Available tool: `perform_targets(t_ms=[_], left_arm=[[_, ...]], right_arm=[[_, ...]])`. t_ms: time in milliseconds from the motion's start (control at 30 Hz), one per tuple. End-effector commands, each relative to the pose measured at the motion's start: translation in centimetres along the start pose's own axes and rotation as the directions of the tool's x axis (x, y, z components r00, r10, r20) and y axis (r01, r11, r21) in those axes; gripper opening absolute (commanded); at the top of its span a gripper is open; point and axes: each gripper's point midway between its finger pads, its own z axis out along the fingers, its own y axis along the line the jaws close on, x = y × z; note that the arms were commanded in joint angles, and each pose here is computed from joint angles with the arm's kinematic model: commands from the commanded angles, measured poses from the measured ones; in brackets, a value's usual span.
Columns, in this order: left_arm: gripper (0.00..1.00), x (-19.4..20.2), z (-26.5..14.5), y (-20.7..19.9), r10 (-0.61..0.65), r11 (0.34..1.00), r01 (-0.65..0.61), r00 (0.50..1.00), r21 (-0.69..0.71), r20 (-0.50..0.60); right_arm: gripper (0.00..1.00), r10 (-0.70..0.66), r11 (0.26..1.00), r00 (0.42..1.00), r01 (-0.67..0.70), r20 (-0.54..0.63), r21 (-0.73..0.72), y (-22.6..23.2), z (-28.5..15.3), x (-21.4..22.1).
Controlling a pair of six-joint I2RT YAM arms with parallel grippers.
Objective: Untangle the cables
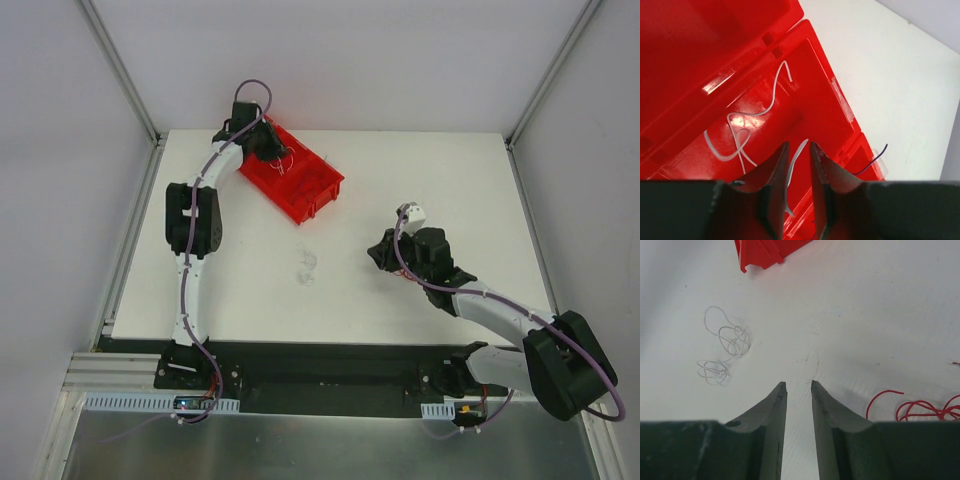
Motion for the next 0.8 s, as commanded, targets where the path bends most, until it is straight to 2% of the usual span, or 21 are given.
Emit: perform_targets(t_ms=[0,133,333,500,633,767], left_arm=[[0.29,-2.0,-2.3,-2.4,0.059,0.998,-0.060,0.996,0.010,0.071],[0.51,-2.3,-4.1,-3.3,0.076,0.997,-0.077,0.994,0.017,0.082],[0.65,-2.2,-7.0,-3.2,0.118,0.992,-0.114,0.989,-0.044,0.092],[0.73,-1.3,-11.4,-3.0,0.149,0.984,-0.136,0.982,-0.112,0.118],[0.72,3.4,-14.8,-3.1,0.198,0.975,-0.189,0.978,-0.119,0.067],[0.73,12.4,-16.3,-4.7,0.300,0.953,-0.302,0.950,-0.012,-0.090]], right_arm=[[0.29,-0.003,0.999,0.998,0.005,0.056,-0.033,1.0,0.3,-2.5],[0.29,-0.001,0.999,0.999,0.004,0.055,-0.038,1.1,0.3,-2.4],[0.29,0.000,0.999,0.999,0.002,0.050,-0.041,1.1,0.3,-2.4],[0.29,0.003,0.999,0.999,-0.001,0.045,-0.038,1.1,0.4,-2.3],[0.29,0.006,1.000,0.999,-0.005,0.034,-0.029,0.9,0.6,-2.2],[0.29,0.011,0.999,1.000,-0.011,0.022,-0.033,1.1,0.9,-2.1]])
